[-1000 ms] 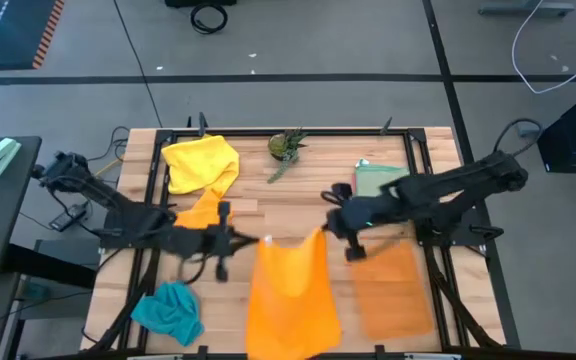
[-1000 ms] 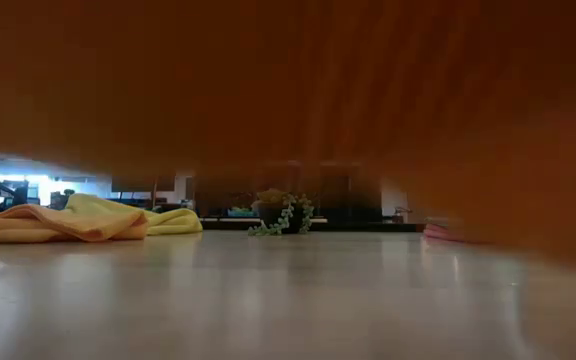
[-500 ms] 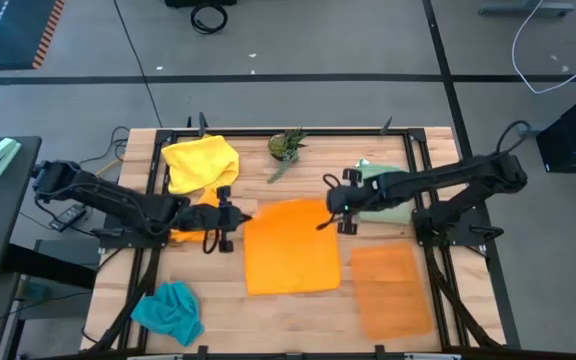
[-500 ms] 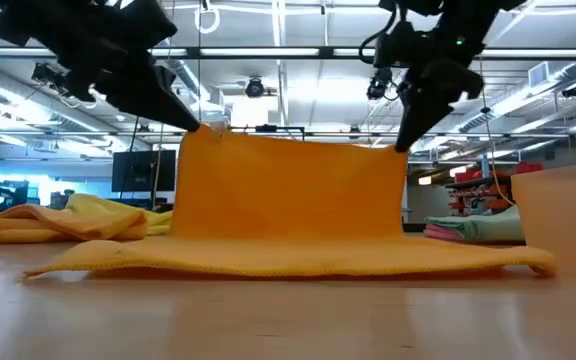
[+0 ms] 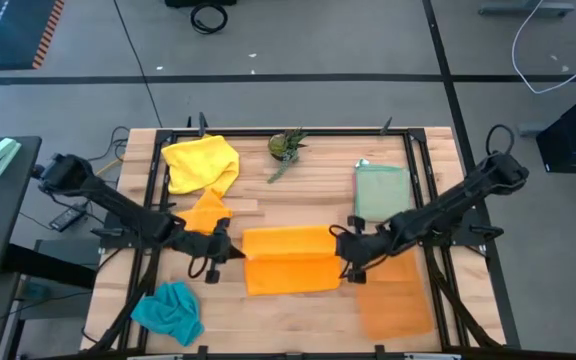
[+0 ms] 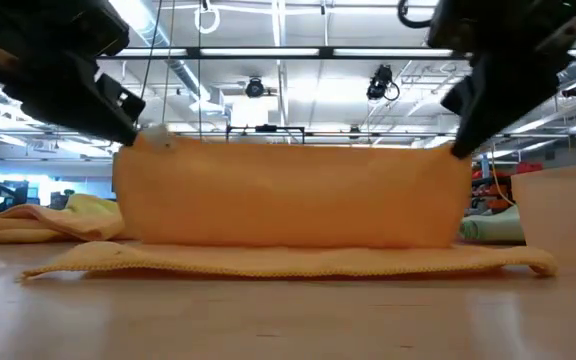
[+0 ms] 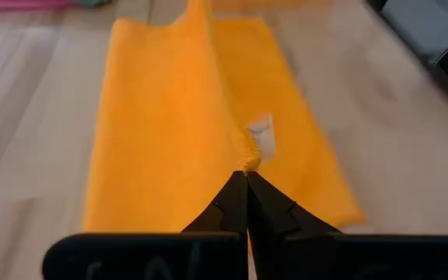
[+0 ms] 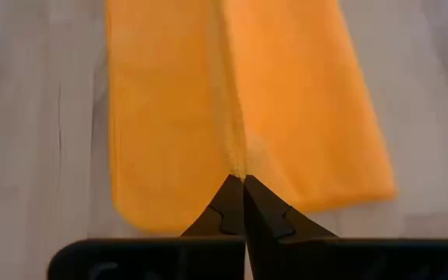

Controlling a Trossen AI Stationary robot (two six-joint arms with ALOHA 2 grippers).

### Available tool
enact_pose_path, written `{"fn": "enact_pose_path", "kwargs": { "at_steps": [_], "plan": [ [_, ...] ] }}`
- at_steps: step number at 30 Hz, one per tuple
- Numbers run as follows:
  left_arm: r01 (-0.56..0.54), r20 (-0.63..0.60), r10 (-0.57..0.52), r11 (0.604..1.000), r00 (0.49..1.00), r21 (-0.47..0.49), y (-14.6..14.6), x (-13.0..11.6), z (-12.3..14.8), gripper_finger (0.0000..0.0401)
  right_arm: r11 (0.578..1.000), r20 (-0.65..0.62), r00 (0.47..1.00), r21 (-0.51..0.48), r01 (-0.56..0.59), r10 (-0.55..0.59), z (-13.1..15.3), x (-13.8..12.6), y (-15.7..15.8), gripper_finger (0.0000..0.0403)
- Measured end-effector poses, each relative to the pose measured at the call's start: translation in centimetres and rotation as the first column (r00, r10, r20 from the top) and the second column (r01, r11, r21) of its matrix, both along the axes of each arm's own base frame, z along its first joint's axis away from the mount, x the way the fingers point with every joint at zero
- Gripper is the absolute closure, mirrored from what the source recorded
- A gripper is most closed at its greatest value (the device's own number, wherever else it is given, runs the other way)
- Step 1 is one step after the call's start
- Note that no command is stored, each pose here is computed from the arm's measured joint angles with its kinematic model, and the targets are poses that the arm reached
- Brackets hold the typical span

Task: Fold microfiber towels
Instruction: Fold the right orange microfiber towel

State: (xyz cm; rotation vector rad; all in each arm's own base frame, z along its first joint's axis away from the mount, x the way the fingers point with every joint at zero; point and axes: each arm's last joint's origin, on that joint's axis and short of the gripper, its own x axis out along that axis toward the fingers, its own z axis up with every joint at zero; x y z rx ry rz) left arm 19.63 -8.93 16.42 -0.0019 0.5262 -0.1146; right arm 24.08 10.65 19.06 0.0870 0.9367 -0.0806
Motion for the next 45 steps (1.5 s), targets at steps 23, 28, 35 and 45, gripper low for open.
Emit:
{"fn": "enact_pose_path", "kwargs": {
  "at_steps": [23,28,35,45],
  "plan": [
    [0.065,0.017,-0.064,0.995,0.998,-0.079,-3.3,1.2,-2.9,0.0394,0.992,0.007,0.999,0.115,0.042,-0.044,-1.9,-1.1,2.8,0.0403],
    [0.054,0.009,-0.053,0.991,0.999,-0.121,-3.4,1.1,-2.9,0.0391,0.993,-0.039,0.998,0.111,0.050,-0.046,-3.3,-0.7,3.1,0.0403],
    [0.034,-0.005,-0.035,0.984,0.999,-0.177,-3.5,1.1,-2.9,0.0363,0.991,-0.068,0.997,0.122,0.048,-0.039,-4.0,-0.7,3.4,0.0403],
    [0.077,0.009,-0.077,0.985,0.997,-0.151,-3.1,1.3,-2.6,0.0294,0.985,-0.050,0.999,0.172,0.017,-0.009,-3.8,-0.8,4.3,0.0403]
  ]
}}
